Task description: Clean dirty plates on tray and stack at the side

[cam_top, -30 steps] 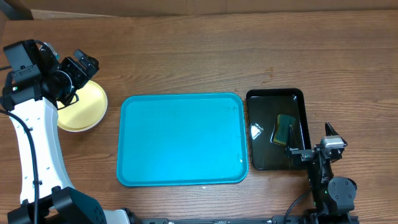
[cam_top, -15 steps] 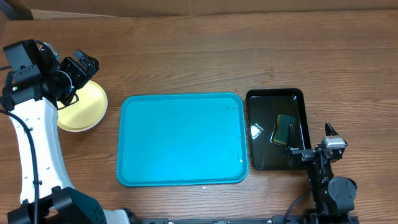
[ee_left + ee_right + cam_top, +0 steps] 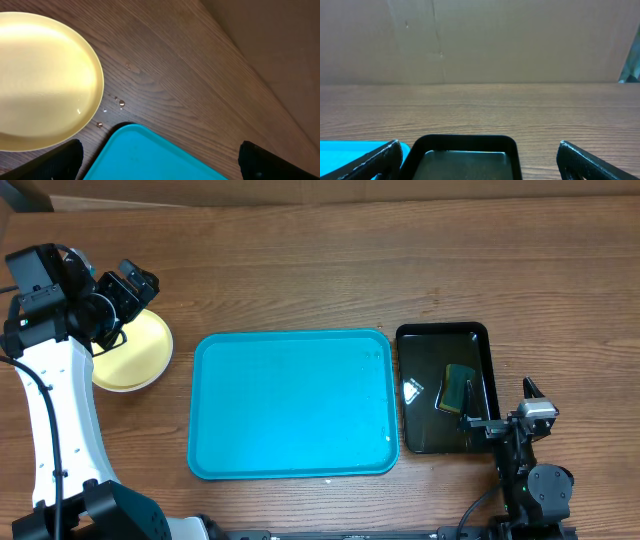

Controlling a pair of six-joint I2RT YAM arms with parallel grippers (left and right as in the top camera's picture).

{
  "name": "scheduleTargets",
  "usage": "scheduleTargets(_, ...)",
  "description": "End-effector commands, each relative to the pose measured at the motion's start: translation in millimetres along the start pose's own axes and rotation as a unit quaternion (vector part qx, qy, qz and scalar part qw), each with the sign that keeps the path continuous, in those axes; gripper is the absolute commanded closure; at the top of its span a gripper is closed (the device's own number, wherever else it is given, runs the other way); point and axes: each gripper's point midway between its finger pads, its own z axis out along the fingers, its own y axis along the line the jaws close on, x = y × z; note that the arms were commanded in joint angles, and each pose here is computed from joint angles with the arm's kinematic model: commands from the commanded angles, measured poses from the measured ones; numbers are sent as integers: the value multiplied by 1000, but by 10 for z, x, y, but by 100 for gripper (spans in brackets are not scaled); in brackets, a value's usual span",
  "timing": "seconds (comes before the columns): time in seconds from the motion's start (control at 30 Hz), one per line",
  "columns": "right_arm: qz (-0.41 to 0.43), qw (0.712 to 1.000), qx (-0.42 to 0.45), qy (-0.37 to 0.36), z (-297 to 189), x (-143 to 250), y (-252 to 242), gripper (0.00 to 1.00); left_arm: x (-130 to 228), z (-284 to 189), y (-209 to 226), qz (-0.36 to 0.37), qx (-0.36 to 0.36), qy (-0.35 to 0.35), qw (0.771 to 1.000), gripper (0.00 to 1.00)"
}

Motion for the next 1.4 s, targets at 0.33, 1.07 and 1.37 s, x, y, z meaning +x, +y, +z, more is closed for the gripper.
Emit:
scheduleTargets(0.33,2,1000,9,-5,-1,3,-37,0,532,-173,-901,121,55,7,991,0)
scheduleTargets(1.07,2,1000,9,-5,-1,3,-37,0,1500,-2226,-1015,234,230,-183,927,0)
scheduleTargets(1.37,2,1000,9,-5,-1,3,-37,0,1702,-1909,-415,205,223,-263,916,0)
